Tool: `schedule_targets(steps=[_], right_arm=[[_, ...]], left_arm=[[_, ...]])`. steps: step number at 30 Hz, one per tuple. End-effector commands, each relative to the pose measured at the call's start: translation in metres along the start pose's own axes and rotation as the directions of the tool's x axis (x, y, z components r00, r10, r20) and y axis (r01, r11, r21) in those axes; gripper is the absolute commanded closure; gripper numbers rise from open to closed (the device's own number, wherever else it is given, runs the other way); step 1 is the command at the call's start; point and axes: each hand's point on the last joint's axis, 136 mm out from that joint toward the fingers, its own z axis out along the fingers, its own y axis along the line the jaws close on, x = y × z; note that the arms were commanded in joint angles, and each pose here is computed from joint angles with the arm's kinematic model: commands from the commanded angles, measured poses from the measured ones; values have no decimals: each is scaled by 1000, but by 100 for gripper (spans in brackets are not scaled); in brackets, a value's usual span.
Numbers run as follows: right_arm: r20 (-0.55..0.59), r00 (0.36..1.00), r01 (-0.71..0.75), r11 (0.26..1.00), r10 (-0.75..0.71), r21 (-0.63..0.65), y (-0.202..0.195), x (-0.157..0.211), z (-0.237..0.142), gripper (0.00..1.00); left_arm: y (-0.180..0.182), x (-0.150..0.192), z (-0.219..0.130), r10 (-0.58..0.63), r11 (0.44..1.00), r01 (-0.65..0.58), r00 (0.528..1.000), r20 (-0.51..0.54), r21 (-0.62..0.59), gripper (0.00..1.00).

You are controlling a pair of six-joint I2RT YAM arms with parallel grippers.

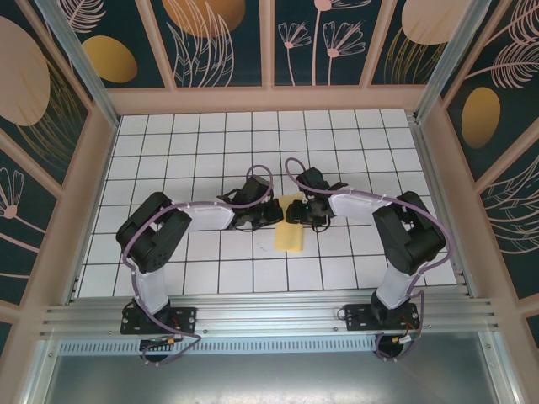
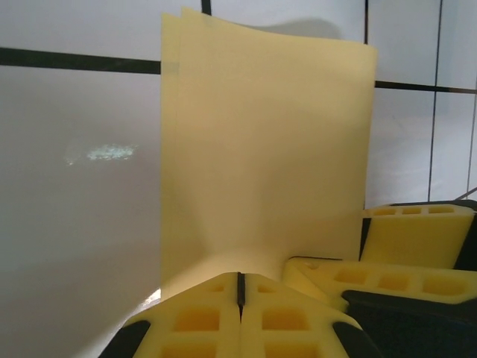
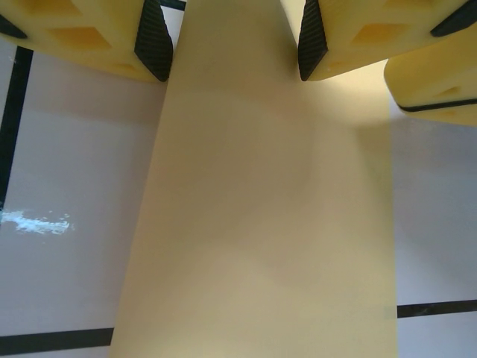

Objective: Fold a paper plane with a square sheet of paper (pick it up from the middle)
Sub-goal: Hold the square sheet of paper at the center of the table, then fold the square sheet of paper in half at the center of the table.

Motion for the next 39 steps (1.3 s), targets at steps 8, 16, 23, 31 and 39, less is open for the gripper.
schedule_targets(steps=[8, 16, 23, 31, 39], right_arm=[[-71, 997, 7, 999, -3, 54, -14, 21, 19, 47], [-20, 1000, -3, 999, 4, 49, -7, 5, 7, 44], [122, 991, -57, 997, 64, -59, 6, -24, -41, 37], [98, 991, -57, 949, 91, -310, 36, -17, -55, 70], [30, 992, -108, 943, 123, -316, 23, -4, -26, 80]], left_arm=[[25, 14, 16, 27, 989, -35, 998, -58, -145, 100], [46, 22, 16, 28, 971, -45, 997, -77, -236, 100], [48, 23, 15, 27, 970, -44, 997, -73, -241, 100], [46, 22, 16, 33, 971, -50, 997, -75, -234, 100], [47, 24, 18, 34, 971, -53, 996, -83, -233, 100]])
